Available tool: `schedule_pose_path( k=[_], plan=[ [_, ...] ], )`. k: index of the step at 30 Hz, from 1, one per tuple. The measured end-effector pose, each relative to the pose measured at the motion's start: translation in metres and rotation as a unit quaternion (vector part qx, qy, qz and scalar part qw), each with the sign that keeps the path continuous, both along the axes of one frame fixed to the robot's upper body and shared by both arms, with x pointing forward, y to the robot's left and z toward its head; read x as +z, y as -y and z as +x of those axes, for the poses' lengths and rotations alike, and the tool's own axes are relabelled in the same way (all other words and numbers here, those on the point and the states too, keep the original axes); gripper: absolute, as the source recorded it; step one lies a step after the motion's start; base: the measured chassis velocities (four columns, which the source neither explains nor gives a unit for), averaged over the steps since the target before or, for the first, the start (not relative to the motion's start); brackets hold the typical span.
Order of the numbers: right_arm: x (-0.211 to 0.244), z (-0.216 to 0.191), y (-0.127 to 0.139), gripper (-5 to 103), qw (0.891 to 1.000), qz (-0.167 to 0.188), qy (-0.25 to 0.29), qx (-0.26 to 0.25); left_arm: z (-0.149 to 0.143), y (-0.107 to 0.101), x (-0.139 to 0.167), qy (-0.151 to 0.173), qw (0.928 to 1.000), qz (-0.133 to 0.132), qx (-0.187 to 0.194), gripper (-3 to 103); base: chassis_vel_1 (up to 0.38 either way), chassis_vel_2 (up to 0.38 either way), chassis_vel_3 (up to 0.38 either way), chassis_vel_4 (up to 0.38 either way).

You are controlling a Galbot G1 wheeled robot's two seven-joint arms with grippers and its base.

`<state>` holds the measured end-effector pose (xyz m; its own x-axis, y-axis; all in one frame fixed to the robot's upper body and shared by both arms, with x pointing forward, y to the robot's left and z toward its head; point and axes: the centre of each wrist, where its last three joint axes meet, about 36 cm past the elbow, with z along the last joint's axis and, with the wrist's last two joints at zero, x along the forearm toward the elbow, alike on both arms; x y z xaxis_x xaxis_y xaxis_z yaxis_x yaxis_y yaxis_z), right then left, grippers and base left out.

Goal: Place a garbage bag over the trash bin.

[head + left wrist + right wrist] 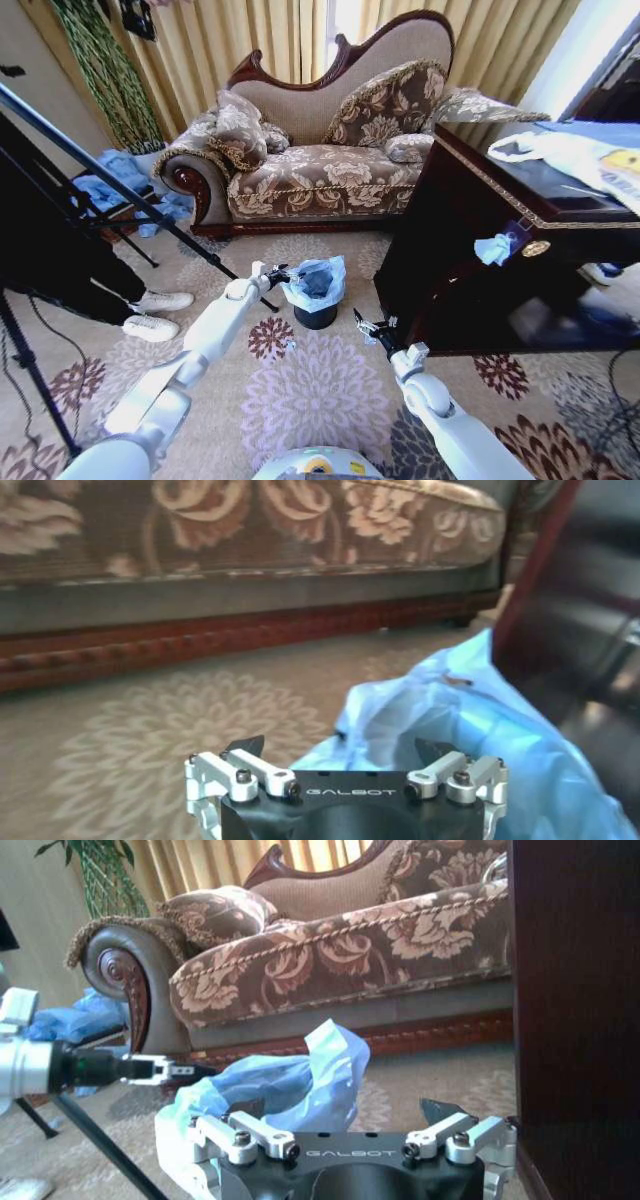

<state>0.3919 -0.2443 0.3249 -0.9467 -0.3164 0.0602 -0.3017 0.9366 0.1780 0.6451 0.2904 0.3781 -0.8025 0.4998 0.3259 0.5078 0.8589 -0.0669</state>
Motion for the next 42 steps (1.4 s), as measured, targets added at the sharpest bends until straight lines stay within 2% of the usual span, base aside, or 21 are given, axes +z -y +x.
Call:
schedule_pose_path(
  k=[3, 8, 10, 15, 16, 17, 19, 21, 23, 25, 27, 29, 30, 32, 33, 35, 36, 39, 42],
  plan=[
    [-0.002, 0.0, 0.0, 100, 1.0, 0.001, 0.002, -0.003, 0.009, 0.003, 0.016, -0.005, 0.9997, 0.011, 0.022, 100, 0.0, 0.0, 0.0, 0.0],
    [-0.002, -0.001, -0.001, 100, 1.0, 0.002, 0.001, -0.001, 0.027, 0.014, 0.035, -0.002, 0.9995, 0.025, 0.018, 100, 0.0, 0.0, 0.0, 0.0],
    [-0.003, -0.003, -0.003, 100, 1.0, 0.002, 0.001, 0.002, 0.037, 0.027, 0.049, 0.008, 0.9993, 0.036, -0.011, 100, 0.0, 0.0, 0.0, 0.0],
    [-0.001, -0.004, -0.002, 100, 1.0, 0.002, 0.003, 0.003, 0.039, 0.037, 0.05, 0.012, 0.9971, 0.059, -0.047, 99, 0.0, 0.0, 0.0, 0.0],
    [-0.001, -0.005, -0.002, 100, 1.0, 0.002, 0.003, 0.003, 0.039, 0.039, 0.05, 0.012, 0.9967, 0.063, -0.049, 96, 0.0, 0.0, 0.0, 0.0],
    [0.0, -0.006, 0.001, 100, 1.0, 0.001, 0.004, 0.001, 0.039, 0.041, 0.048, 0.01, 0.9952, 0.083, -0.052, 92, 0.0, 0.0, 0.0, 0.0],
    [0.001, -0.007, 0.004, 100, 1.0, 0.0, 0.004, -0.001, 0.039, 0.042, 0.045, 0.005, 0.9932, 0.104, -0.052, 83, 0.0, 0.0, 0.0, 0.0],
    [0.001, -0.008, 0.005, 100, 1.0, 0.0, 0.004, -0.001, 0.039, 0.042, 0.044, 0.003, 0.9927, 0.109, -0.052, 83, 0.0, 0.0, 0.0, 0.0],
    [-0.001, -0.01, 0.007, 100, 1.0, -0.001, 0.003, -0.002, 0.037, 0.041, 0.038, -0.012, 0.9906, 0.127, -0.049, 73, 0.0, 0.0, 0.0, 0.0],
    [-0.001, -0.012, 0.008, 100, 1.0, -0.001, 0.002, -0.001, 0.035, 0.039, 0.033, -0.02, 0.9901, 0.131, -0.046, 61, 0.0, 0.0, 0.0, 0.0],
    [-0.002, -0.012, 0.008, 100, 1.0, -0.001, 0.002, -0.001, 0.035, 0.039, 0.031, -0.022, 0.99, 0.132, -0.045, 61, 0.0, 0.0, 0.0, 0.0],
    [-0.002, -0.013, 0.008, 100, 1.0, -0.001, 0.001, 0.0, 0.033, 0.036, 0.028, -0.025, 0.9899, 0.134, -0.04, 50, 0.0, 0.0, 0.0, 0.0],
    [-0.002, -0.013, 0.008, 100, 1.0, -0.001, 0.001, 0.0, 0.033, 0.036, 0.028, -0.025, 0.9899, 0.134, -0.04, 50, 0.0, 0.0, 0.0, 0.0],
    [-0.003, -0.013, 0.008, 100, 1.0, -0.002, 0.001, 0.001, 0.032, 0.034, 0.027, -0.025, 0.9901, 0.133, -0.037, 39, 0.0, 0.0, 0.0, 0.0],
    [-0.003, -0.013, 0.008, 100, 1.0, -0.002, 0.001, 0.001, 0.032, 0.034, 0.027, -0.025, 0.9901, 0.133, -0.037, 39, 0.0, 0.0, 0.0, 0.0],
    [-0.004, -0.012, 0.008, 100, 1.0, -0.002, 0.001, 0.001, 0.032, 0.034, 0.028, -0.023, 0.9905, 0.131, -0.037, 29, 0.0, 0.0, 0.0, 0.0],
    [-0.004, -0.012, 0.008, 100, 1.0, -0.002, 0.001, 0.001, 0.032, 0.034, 0.028, -0.023, 0.9905, 0.131, -0.037, 29, 0.0, 0.0, 0.0, 0.0],
    [-0.005, -0.012, 0.009, 100, 1.0, -0.003, 0.0, 0.0, 0.032, 0.035, 0.028, -0.023, 0.9907, 0.129, -0.037, 15, 0.0, 0.0, 0.0, 0.0],
    [-0.006, -0.014, 0.009, 100, 1.0, -0.003, -0.002, 0.0, 0.032, 0.035, 0.028, -0.022, 0.9909, 0.128, -0.037, 8, 0.0, 0.0, 0.0, 0.0]
  ],
)
